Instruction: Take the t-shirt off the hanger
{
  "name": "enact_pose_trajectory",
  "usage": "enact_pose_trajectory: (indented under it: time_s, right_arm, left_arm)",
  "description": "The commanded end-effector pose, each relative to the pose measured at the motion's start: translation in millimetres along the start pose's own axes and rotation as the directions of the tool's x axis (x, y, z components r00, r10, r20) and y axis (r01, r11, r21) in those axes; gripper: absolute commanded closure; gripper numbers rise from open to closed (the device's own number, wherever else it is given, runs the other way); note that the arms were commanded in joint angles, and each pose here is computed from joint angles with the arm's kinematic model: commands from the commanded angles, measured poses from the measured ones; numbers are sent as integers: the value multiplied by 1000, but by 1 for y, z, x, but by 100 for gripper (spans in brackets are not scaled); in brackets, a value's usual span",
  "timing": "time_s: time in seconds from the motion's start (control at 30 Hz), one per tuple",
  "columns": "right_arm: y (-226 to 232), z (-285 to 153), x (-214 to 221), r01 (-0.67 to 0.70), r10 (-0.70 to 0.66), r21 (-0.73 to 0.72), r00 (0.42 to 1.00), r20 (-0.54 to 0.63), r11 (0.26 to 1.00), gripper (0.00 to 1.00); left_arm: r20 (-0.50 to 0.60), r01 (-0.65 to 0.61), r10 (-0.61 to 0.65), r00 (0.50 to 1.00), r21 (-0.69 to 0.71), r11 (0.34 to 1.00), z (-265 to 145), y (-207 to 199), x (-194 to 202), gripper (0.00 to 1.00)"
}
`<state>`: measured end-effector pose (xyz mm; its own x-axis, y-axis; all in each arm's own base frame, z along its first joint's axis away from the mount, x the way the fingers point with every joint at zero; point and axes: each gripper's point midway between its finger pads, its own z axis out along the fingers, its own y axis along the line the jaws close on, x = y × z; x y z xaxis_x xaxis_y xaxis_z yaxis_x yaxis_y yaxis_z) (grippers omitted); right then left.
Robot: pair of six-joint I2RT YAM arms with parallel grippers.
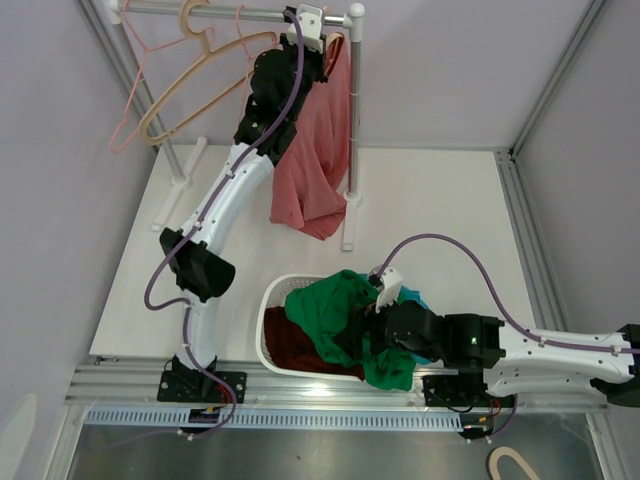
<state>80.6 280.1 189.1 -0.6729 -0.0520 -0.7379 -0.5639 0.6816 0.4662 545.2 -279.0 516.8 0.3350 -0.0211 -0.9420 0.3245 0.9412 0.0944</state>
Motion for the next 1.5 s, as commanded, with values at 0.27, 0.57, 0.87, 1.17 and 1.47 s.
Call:
enact_pose_trajectory:
  time_s: [0.27, 0.57, 0.87, 1.17, 1.47]
  right_arm:
    - [15, 2, -24, 61, -59, -29, 995, 81, 998, 15]
    - [39, -5, -85, 176, -171, -5, 960, 220, 984, 2]
    - [106, -10, -140, 331, -212, -171, 846, 489, 928, 1]
    - [118, 8, -181, 357, -222, -94, 746, 628, 930, 0]
    - [126, 26, -161, 344, -225, -140, 820, 525, 929, 100]
  left_arm:
    - [108, 77, -60, 992, -157, 985, -103, 56, -140, 99]
    - [-71, 123, -150, 986, -297, 947, -161, 64, -84, 99]
    - [-118, 41, -146, 982, -624, 780, -200, 68, -65, 99]
    - [-197, 42, -218, 956, -643, 765, -236, 44, -44, 99]
    - [-157, 67, -209, 965, -624, 779, -238, 46, -37, 99]
